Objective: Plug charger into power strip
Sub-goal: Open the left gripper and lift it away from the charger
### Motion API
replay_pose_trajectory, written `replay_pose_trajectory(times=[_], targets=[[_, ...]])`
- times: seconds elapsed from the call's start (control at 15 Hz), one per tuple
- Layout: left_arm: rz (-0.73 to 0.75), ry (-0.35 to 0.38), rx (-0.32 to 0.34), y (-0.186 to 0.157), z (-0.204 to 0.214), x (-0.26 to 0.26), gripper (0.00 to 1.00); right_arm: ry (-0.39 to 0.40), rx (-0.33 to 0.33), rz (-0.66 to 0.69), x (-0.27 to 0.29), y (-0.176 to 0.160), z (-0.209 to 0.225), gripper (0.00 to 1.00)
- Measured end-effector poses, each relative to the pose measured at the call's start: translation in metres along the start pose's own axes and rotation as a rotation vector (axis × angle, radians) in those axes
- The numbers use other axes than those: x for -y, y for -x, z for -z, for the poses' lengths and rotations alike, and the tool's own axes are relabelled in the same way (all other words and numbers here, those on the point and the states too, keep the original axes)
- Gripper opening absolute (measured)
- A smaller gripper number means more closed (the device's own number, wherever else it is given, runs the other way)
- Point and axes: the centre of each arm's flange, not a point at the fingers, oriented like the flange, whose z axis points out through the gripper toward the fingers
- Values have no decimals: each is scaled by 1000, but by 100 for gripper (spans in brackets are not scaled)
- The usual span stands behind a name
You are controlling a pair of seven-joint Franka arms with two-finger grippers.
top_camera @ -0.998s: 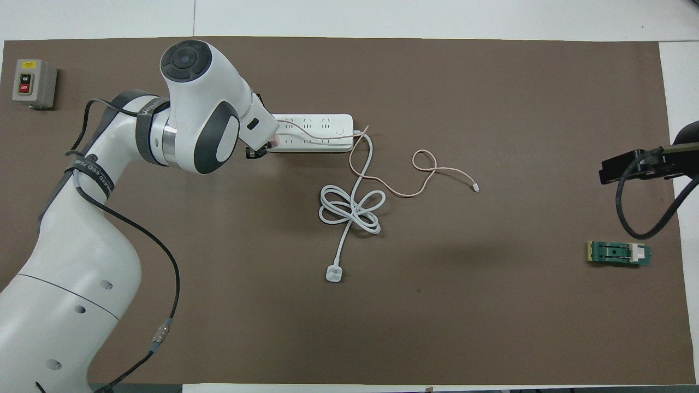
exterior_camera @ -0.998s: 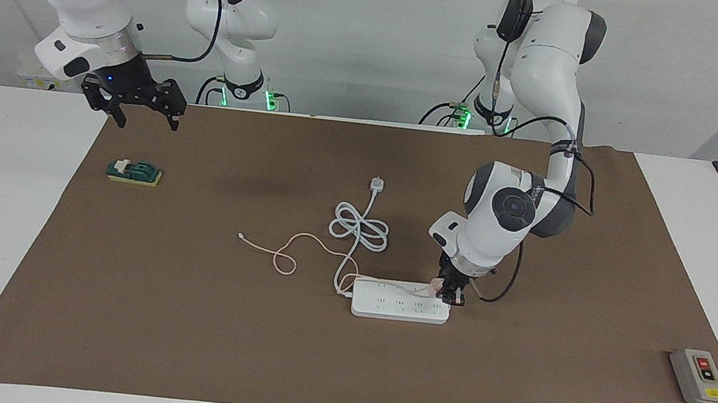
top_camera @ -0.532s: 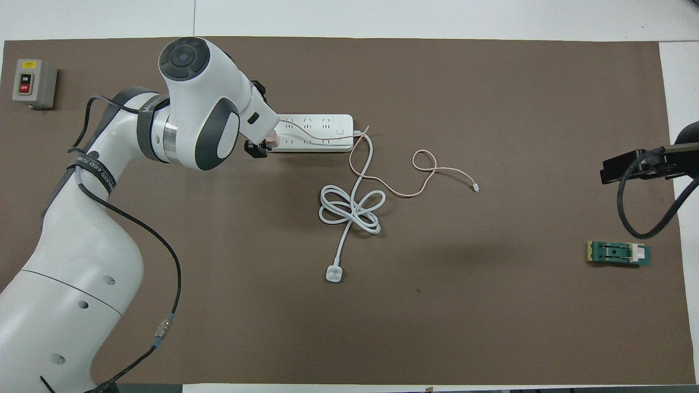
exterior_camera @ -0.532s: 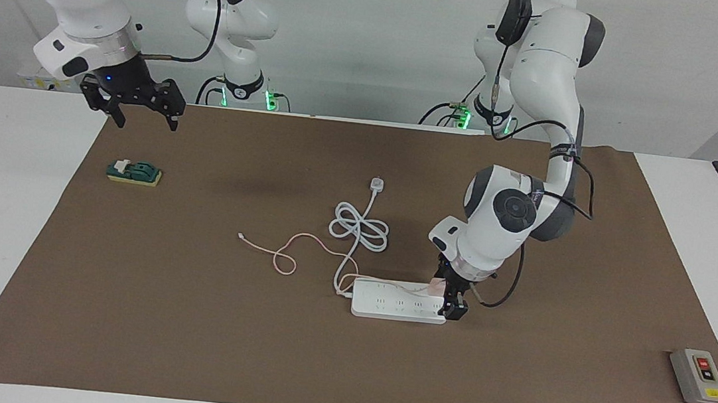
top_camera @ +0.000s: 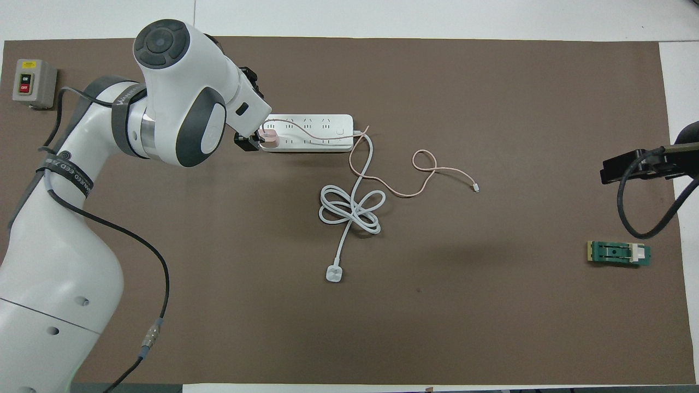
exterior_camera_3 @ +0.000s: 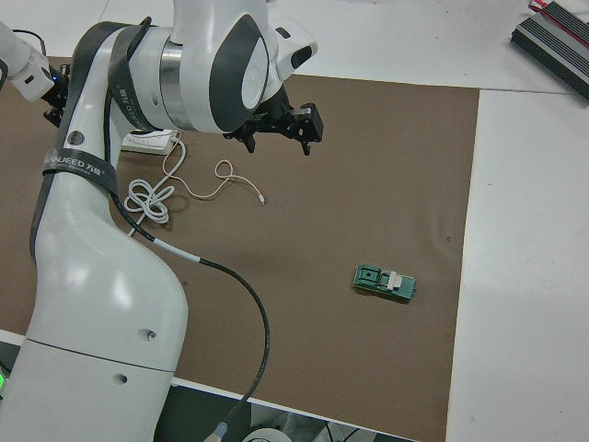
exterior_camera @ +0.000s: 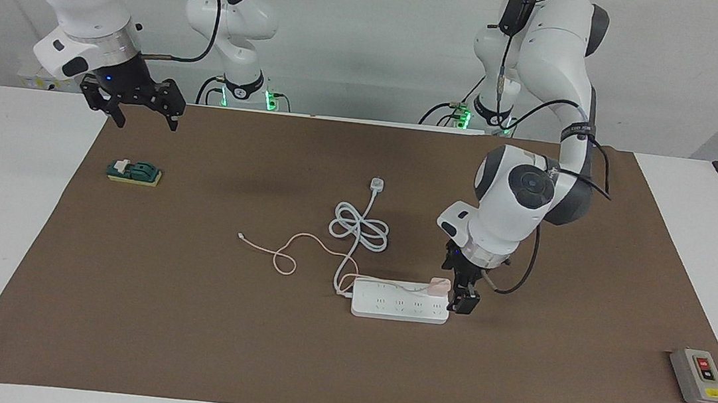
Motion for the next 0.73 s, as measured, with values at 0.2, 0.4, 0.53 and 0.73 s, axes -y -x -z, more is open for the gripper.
replay_pose_trajectory(times=[0.2,0.4,0.53,0.73], targets=[[7,-13,2,7,27,-6,100,0,0,0,0,0,0,100],[15,7,15,15,57,-18,100,0,0,0,0,0,0,100],[31,15,22,27,81,-23,100,0,0,0,0,0,0,100],[68,19,31,53,112,-27,100,0,0,0,0,0,0,100]])
